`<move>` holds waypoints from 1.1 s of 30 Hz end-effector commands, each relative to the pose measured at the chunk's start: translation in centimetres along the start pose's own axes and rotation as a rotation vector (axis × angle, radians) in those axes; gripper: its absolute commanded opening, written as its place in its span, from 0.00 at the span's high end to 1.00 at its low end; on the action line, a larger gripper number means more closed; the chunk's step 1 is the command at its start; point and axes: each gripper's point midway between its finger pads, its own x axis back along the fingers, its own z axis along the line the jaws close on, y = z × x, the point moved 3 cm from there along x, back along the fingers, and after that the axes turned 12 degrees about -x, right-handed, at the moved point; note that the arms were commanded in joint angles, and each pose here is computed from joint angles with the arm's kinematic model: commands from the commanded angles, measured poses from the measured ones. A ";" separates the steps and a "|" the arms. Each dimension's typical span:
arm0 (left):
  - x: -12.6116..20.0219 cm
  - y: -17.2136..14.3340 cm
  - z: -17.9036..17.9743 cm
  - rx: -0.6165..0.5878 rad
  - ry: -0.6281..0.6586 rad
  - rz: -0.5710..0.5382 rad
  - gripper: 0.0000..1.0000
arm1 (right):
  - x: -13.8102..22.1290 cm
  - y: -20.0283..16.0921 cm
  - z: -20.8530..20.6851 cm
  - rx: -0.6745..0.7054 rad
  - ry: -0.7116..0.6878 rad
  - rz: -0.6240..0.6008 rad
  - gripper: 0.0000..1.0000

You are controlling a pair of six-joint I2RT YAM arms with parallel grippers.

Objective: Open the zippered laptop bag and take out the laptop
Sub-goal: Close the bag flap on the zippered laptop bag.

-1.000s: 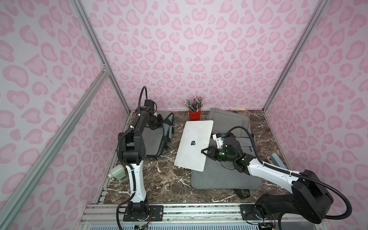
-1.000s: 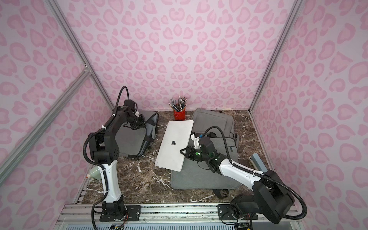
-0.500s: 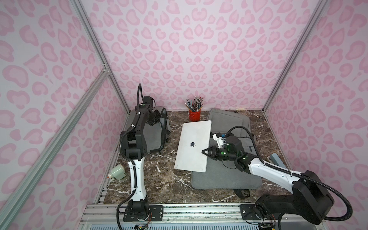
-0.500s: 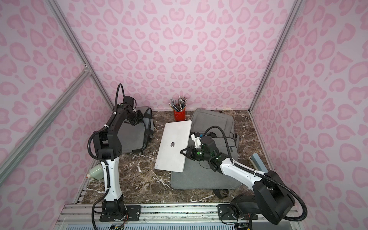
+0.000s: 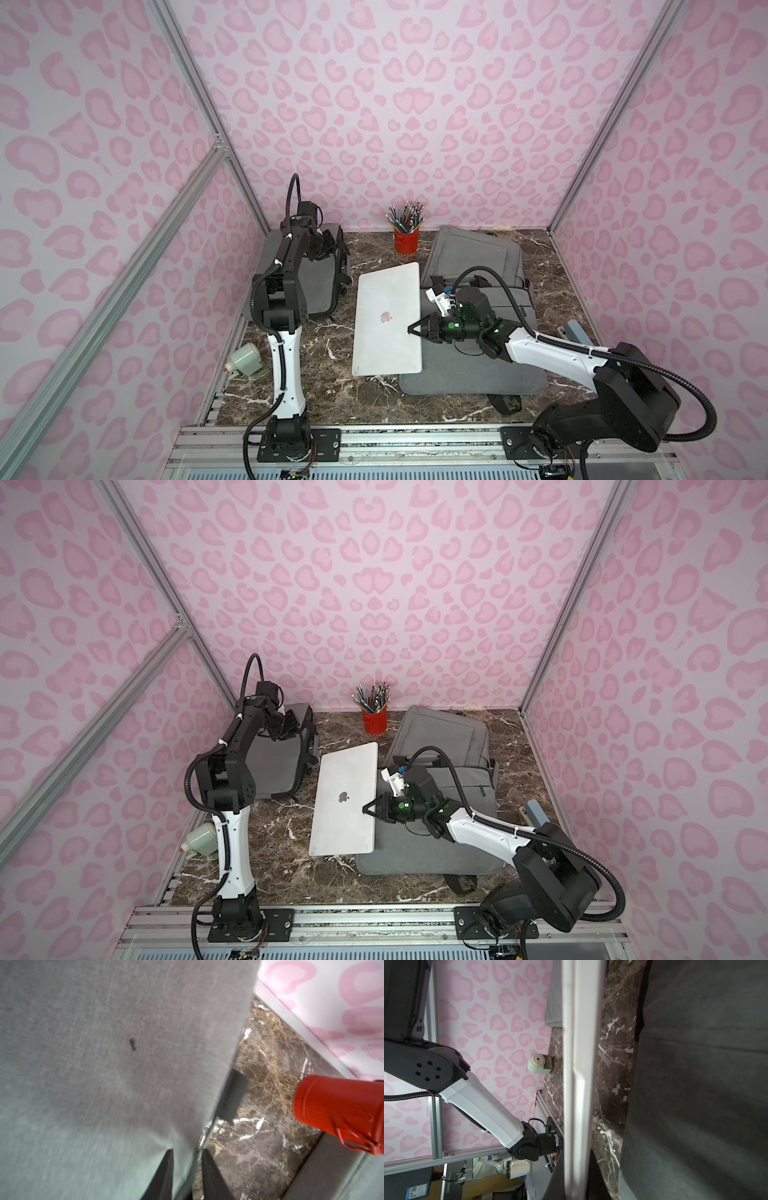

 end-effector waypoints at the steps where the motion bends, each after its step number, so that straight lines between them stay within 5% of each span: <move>1: 2.2 0.3 -1.1 -0.077 -0.046 -0.014 0.59 | -0.6 -0.1 3.3 0.075 0.160 0.021 1.00; 11: 8.9 -0.9 -3.0 -0.176 -0.096 -0.101 0.38 | -4.1 -3.8 3.4 0.006 0.174 0.149 1.00; 24: 12.1 -8.7 -3.3 -0.171 -0.191 -0.062 0.33 | -6.2 -6.7 2.8 -0.062 0.186 0.228 1.00; 33: 13.2 -11.2 -4.0 -0.168 -0.247 -0.039 0.33 | -8.0 -6.7 2.1 -0.118 0.213 0.214 1.00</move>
